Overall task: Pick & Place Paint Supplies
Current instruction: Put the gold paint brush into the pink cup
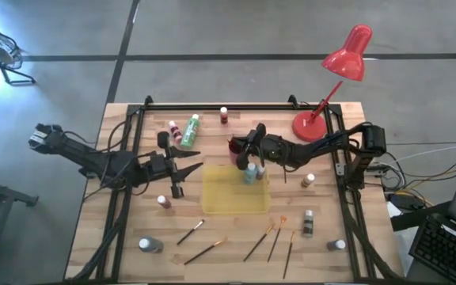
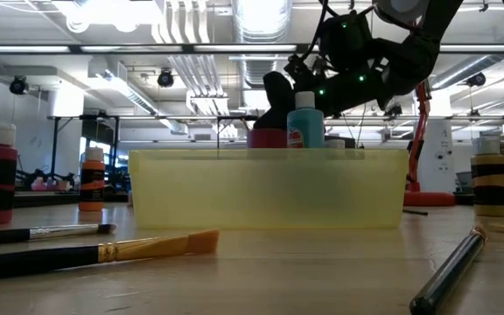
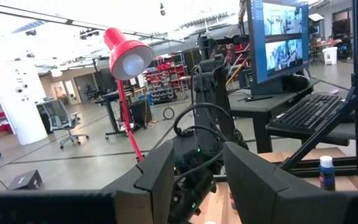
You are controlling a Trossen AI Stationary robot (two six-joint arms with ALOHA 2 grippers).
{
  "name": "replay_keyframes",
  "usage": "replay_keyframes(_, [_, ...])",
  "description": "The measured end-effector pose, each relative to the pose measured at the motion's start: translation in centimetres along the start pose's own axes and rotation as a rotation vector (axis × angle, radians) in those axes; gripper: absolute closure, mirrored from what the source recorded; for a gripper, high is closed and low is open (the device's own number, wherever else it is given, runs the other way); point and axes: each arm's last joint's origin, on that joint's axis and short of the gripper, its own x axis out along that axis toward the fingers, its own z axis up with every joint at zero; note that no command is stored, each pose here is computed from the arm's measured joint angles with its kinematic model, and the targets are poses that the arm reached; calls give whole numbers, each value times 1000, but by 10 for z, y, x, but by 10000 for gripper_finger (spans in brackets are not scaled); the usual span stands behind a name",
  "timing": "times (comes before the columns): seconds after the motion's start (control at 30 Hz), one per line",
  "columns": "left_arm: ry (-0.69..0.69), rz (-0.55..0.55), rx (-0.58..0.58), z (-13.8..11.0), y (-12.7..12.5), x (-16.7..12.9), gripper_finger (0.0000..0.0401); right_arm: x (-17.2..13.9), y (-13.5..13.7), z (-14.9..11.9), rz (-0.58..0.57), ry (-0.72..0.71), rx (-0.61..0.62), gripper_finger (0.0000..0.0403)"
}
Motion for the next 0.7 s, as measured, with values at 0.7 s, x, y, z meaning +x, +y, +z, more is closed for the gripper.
replay_keyframes(0.7, [0,0,-1,0,0,0,256,-3,1,7,6,-19,13,314])
